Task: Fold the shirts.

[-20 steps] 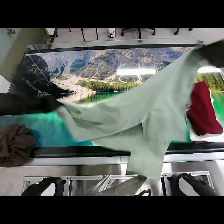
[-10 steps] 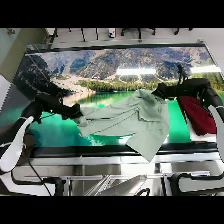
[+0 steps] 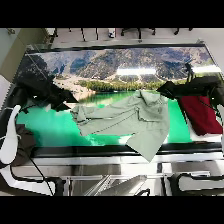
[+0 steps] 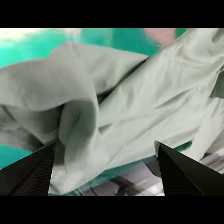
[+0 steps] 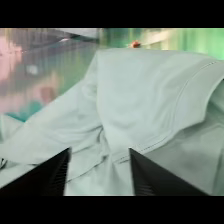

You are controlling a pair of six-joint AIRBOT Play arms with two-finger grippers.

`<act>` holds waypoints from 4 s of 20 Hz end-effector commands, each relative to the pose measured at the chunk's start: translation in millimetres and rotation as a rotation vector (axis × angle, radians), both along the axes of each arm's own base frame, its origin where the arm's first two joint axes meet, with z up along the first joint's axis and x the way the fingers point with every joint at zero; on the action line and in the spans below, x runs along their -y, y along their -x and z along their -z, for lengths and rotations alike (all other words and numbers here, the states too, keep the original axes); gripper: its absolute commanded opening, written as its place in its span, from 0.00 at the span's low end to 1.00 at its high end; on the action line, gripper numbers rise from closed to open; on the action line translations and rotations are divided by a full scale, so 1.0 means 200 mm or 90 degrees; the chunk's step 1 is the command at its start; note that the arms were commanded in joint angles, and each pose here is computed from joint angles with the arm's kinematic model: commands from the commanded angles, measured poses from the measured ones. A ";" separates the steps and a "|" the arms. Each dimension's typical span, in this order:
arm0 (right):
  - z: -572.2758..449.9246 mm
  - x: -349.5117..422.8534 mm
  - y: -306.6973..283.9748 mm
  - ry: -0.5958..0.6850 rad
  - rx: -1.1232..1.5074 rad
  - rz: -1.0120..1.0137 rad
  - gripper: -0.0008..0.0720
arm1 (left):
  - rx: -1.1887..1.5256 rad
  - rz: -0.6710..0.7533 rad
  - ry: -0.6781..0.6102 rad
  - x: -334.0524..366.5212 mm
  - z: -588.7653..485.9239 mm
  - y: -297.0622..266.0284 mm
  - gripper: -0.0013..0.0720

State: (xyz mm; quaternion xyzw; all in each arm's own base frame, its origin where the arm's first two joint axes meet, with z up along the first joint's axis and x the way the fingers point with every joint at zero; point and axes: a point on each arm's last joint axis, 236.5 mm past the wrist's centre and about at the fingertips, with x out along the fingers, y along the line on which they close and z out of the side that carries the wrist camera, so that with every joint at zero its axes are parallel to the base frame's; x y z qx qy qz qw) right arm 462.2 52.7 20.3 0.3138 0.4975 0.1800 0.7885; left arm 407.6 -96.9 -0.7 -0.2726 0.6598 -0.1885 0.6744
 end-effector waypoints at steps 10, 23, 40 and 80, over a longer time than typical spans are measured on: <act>0.11 0.07 0.12 0.045 -0.057 -0.043 0.90 | -0.088 -0.084 -0.040 0.18 0.58 0.67 0.97; 0.40 0.10 0.31 0.093 -0.166 -0.082 0.90 | -0.072 0.052 0.001 0.36 0.35 0.49 0.04; 0.48 -0.17 0.33 -0.086 -0.203 -0.116 0.60 | -0.066 0.067 -0.008 0.35 0.33 0.47 0.04; -1.13 0.12 -0.34 0.137 0.323 -0.003 0.04 | 0.326 0.029 -0.034 0.16 -0.72 -0.40 0.04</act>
